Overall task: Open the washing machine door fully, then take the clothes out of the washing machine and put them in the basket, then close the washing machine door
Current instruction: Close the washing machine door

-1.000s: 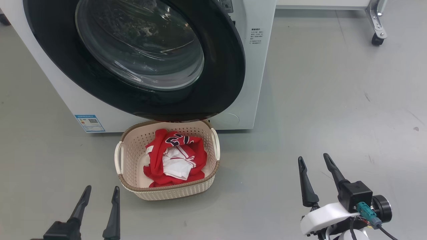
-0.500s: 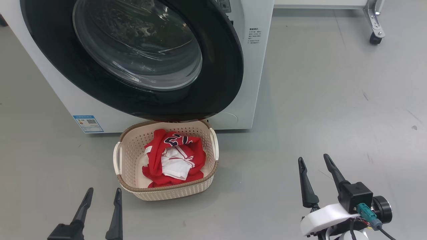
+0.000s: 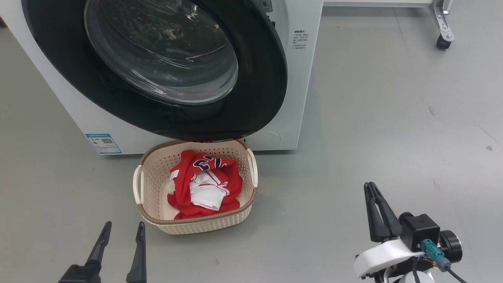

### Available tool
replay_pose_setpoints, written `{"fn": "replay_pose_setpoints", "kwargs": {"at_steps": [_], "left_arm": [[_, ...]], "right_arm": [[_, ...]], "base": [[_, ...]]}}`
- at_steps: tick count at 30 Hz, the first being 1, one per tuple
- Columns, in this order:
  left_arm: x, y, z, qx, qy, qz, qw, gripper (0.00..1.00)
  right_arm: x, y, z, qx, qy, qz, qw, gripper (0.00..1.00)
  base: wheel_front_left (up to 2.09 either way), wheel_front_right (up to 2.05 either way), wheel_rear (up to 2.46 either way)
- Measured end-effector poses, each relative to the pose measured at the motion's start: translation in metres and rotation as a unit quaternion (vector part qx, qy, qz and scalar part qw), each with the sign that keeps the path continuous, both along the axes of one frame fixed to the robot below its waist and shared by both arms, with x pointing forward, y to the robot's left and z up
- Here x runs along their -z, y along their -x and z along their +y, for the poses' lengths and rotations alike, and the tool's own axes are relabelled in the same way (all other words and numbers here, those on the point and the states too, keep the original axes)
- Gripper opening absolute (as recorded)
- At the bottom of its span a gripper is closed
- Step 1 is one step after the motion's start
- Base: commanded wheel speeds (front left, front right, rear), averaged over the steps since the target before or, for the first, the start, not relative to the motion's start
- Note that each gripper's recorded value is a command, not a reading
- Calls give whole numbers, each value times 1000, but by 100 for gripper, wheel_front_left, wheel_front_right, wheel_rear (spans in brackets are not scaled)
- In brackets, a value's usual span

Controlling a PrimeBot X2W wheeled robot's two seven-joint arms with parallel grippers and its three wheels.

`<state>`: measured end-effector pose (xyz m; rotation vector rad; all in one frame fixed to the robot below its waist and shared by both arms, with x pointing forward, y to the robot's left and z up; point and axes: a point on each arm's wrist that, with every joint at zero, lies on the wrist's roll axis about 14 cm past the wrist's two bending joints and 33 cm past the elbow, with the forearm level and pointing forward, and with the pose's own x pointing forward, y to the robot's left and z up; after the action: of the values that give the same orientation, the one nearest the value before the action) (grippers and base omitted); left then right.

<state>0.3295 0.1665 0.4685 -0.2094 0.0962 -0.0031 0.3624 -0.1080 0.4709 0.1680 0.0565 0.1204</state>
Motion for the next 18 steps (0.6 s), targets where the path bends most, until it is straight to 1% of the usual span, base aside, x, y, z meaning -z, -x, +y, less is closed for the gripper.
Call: {"fn": "replay_pose_setpoints", "kwargs": {"at_steps": [4,9,15,18], "left_arm": [[1,0,1,-2,0,1,1000,100],[5,-2,2,-4,0,6,1000,100],[1,-12,3,-8,0,-2,1000,100],[1,-15,7,-14,-1,-4,1000,100]], "right_arm": [[2,-1,2,-3,-1,2,1000,0],[0,-7,10,-24,0,-2,1000,0],[-24,-36,27,-66,4,-46,997,0],[-38,-51,40,-89,-11,-68,994,0]], "base": [[0,0,0],[0,0,0],[0,0,0],[0,0,0]]}}
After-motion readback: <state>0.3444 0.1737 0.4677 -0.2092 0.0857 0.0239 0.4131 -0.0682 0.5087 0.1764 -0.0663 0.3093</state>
